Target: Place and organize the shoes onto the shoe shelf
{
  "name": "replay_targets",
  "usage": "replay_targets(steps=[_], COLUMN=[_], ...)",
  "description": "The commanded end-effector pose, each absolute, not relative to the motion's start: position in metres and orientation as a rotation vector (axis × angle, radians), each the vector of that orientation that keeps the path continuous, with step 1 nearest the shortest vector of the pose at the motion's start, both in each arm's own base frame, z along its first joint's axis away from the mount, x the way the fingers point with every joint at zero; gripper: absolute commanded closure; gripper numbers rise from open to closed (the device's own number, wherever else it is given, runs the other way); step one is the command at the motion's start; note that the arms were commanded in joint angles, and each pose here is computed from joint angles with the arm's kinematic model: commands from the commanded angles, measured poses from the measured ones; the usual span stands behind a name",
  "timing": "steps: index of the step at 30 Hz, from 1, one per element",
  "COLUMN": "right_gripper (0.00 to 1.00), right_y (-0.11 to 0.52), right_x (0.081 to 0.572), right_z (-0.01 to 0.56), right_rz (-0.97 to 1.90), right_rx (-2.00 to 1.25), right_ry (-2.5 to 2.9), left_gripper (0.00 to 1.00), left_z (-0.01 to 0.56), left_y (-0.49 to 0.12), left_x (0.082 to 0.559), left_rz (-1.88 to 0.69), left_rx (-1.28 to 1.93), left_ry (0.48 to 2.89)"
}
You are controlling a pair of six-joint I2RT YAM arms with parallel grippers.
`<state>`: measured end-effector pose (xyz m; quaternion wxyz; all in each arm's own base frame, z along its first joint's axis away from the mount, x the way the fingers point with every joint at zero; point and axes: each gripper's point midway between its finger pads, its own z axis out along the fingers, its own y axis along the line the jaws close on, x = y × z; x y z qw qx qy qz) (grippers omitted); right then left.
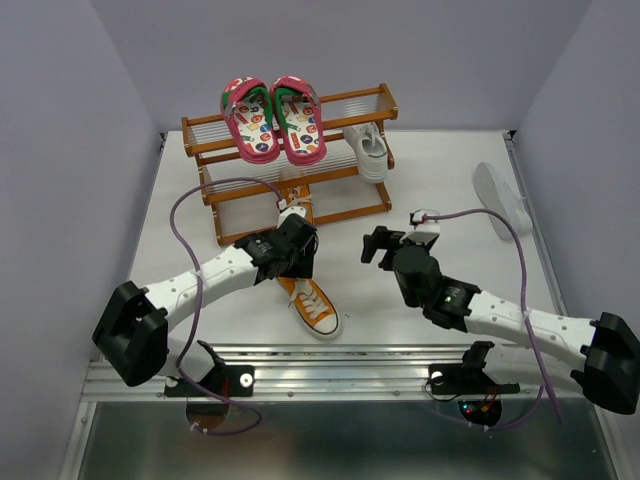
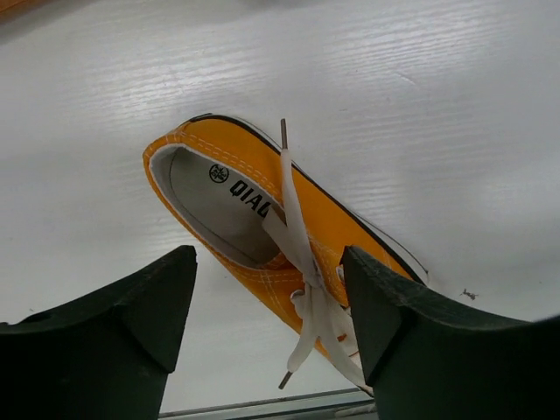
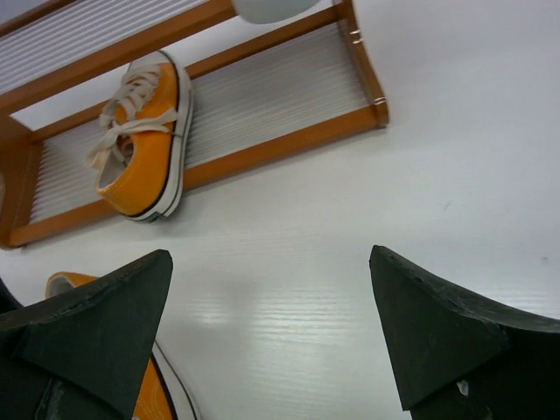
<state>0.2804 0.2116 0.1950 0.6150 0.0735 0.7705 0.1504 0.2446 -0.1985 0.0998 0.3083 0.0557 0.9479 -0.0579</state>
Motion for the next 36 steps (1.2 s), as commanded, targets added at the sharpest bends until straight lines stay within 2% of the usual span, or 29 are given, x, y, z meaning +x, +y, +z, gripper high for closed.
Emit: replay_targets(steps=[1, 4, 8, 11, 15, 16, 17, 20, 27, 30, 31, 33, 35, 36], right_gripper=[0.0, 0.0, 0.0, 0.0, 0.0, 0.0, 0.0, 0.0, 0.0, 0.0, 0.0, 0.0, 0.0, 0.0], right_y=[0.171, 0.161, 0.155, 0.159, 0.166, 0.169, 0.17, 0.173, 0.172, 0.17, 0.169, 0.169, 0.169, 0.169], right_x=[0.274, 0.272, 0.273, 0.275, 0.278, 0.279, 0.28, 0.28, 0.278, 0.276, 0.276, 0.276, 0.277, 0.277], right_z=[0.191, 0.193, 0.199, 0.198, 0.198, 0.198, 0.198, 0.197, 0.193, 0.192, 0.193, 0.193, 0.193, 0.193], right_rz=[0.231, 0.223, 0.229, 0.238, 0.242, 0.24, 0.238, 0.25, 0.269, 0.263, 0.262, 0.257, 0.252, 0.251], right_rx=[0.306, 0.378, 0.45, 0.46, 0.454, 0.45, 0.447, 0.445, 0.449, 0.446, 0.446, 0.442, 0.44, 0.439], right_ry=[1.746, 1.727, 1.703, 1.707, 1.718, 1.723, 1.726, 1.733, 1.738, 1.736, 1.734, 1.735, 1.737, 1.737], left_gripper=[0.19, 0.2, 0.35, 0.43, 0.41, 0.36, 0.26, 0.2, 0.34, 0.42, 0.52, 0.6, 0.81, 0.96], left_z=[0.121, 0.124, 0.112, 0.113, 0.124, 0.127, 0.125, 0.13, 0.099, 0.085, 0.081, 0.076, 0.072, 0.071], left_y=[-0.198, -0.193, -0.188, -0.192, -0.204, -0.2, -0.198, -0.187, -0.173, -0.164, -0.162, -0.159, -0.154, -0.15], left_x=[0.254, 0.26, 0.266, 0.274, 0.286, 0.29, 0.292, 0.303, 0.315, 0.309, 0.307, 0.302, 0.295, 0.288], left_rz=[-0.105, -0.059, 0.015, 0.008, -0.036, -0.003, 0.028, 0.12, 0.146, 0.201, 0.217, 0.225, 0.233, 0.244], left_rx=[0.235, 0.244, 0.198, 0.162, 0.145, 0.129, 0.121, 0.064, -0.034, -0.069, -0.079, -0.099, -0.128, -0.131], left_ry=[2.445, 2.426, 2.429, 2.406, 2.357, 2.338, 2.34, 2.312, 2.352, 2.384, 2.391, 2.409, 2.427, 2.446])
